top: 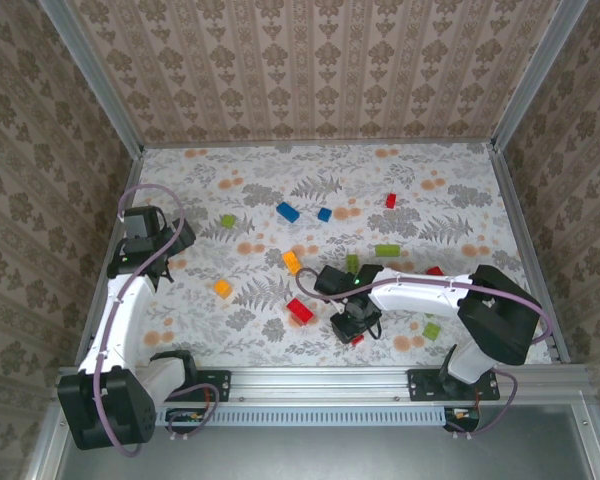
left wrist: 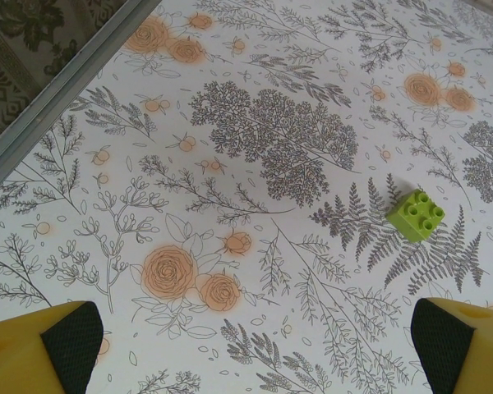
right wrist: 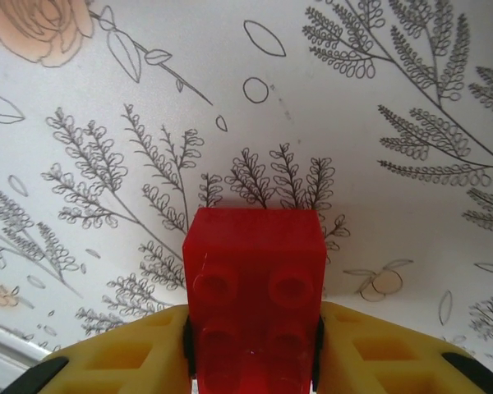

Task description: Assemble a carrot with lego

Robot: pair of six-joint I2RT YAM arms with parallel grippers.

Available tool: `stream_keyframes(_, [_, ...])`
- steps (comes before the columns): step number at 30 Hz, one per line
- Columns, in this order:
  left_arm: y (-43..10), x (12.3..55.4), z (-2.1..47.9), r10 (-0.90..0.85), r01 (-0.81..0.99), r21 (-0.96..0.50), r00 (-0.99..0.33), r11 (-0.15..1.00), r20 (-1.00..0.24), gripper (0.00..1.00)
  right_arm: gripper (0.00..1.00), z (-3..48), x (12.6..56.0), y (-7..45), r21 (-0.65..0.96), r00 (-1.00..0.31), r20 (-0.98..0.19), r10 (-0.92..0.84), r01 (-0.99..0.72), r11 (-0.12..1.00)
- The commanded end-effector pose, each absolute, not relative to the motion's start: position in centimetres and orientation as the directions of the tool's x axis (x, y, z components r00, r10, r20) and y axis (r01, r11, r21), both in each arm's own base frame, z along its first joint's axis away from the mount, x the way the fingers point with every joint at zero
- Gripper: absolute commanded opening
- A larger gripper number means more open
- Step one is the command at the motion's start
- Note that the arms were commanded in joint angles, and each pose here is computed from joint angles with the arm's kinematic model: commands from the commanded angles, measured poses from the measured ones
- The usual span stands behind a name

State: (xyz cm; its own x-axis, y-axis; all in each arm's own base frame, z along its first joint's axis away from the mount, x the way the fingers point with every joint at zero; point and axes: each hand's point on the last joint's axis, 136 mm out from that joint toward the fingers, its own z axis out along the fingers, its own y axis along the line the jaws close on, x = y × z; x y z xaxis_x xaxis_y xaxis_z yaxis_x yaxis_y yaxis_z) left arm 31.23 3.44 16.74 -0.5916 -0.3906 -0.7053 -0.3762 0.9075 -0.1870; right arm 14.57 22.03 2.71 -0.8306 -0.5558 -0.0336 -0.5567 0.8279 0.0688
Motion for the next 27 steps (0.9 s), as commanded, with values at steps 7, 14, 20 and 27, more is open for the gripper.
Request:
stream_keyframes(7, [3.4, 31.7, 18.1, -0.400, -0.373, -0.209, -0.566, 0.904, -0.721, 1.00, 0.39, 9.8, 16.9, 24.9, 0.083, -0.787, -0.143, -0.600, -0.613, 0.785])
stream_keyframes(14, [3.5, 31.5, 18.3, -0.399, -0.375, -0.207, -0.561, 0.904, -0.725, 1.00, 0.39, 11.4, 18.5, 27.7, 0.078, -0.737, -0.139, -0.661, -0.674, 0.735])
stream_keyframes(20, [3.6, 31.5, 18.2, -0.397, -0.376, -0.204, -0.562, 0.904, -0.726, 1.00, 0.39, 11.4, 19.5, 29.8, 0.092, -0.703, -0.128, -0.700, -0.711, 0.697])
stream_keyframes(27, [3.6, 31.6, 18.2, -0.398, -0.376, -0.204, -0.561, 0.904, -0.726, 1.00, 0.39, 10.6, 20.0, 31.7, 0.124, -0.680, -0.111, -0.725, -0.733, 0.669])
